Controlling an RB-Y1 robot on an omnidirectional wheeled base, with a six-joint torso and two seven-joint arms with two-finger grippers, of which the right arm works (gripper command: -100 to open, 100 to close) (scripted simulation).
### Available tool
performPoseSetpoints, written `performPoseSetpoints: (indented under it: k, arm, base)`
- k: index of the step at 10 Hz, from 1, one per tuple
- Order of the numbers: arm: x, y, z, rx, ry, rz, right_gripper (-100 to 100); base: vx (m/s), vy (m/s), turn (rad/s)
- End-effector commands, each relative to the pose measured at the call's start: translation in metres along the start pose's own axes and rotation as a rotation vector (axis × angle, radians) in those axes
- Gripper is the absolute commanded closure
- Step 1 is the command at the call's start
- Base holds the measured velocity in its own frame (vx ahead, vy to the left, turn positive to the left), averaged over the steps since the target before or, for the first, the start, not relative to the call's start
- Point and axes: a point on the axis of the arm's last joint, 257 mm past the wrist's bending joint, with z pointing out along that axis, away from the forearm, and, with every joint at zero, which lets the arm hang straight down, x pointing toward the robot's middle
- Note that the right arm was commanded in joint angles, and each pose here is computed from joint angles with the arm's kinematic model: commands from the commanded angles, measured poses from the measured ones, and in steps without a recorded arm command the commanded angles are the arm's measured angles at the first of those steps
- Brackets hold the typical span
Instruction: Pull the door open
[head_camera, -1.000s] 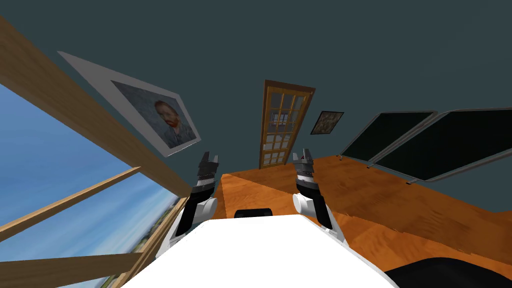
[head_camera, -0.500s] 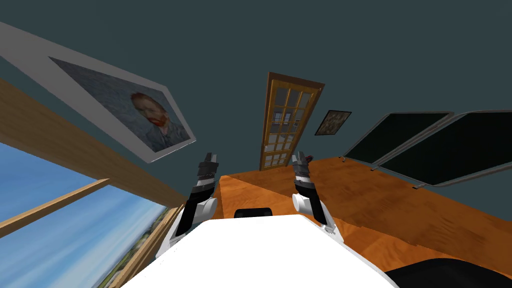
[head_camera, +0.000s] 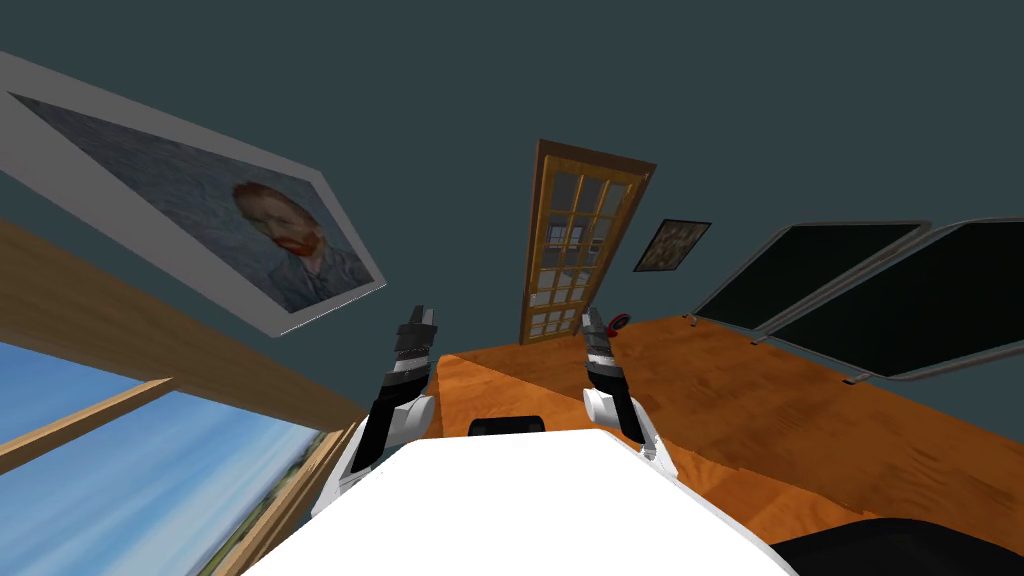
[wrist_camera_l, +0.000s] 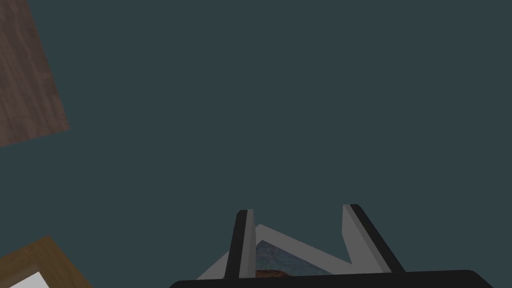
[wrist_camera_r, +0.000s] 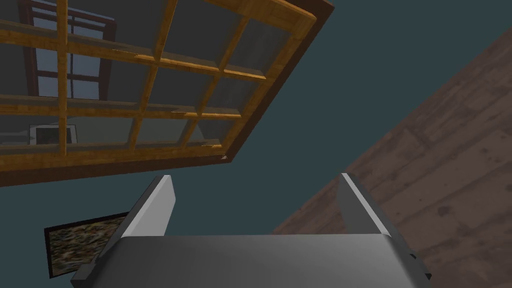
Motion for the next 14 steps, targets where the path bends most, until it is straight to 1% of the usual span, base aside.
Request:
performPoseSetpoints:
  k: [1,5,8,14]
  arm:
    - [0.002,-0.011,-0.0022,0.011,0.012,-0.045,-100]
    - [0.008,-0.038,-0.0106,0.040,0.046,-0.159,-100]
    - [0.014,-0.061,-0.0187,0.062,0.075,-0.250,-100]
    - [0.024,-0.106,-0.0389,0.104,0.146,-0.431,-100]
  base:
    - [0.083,-0.002,0.010]
    - [0.106,-0.004,0.009]
    - [0.099,-0.004,0.010]
    - [0.098,-0.002,0.010]
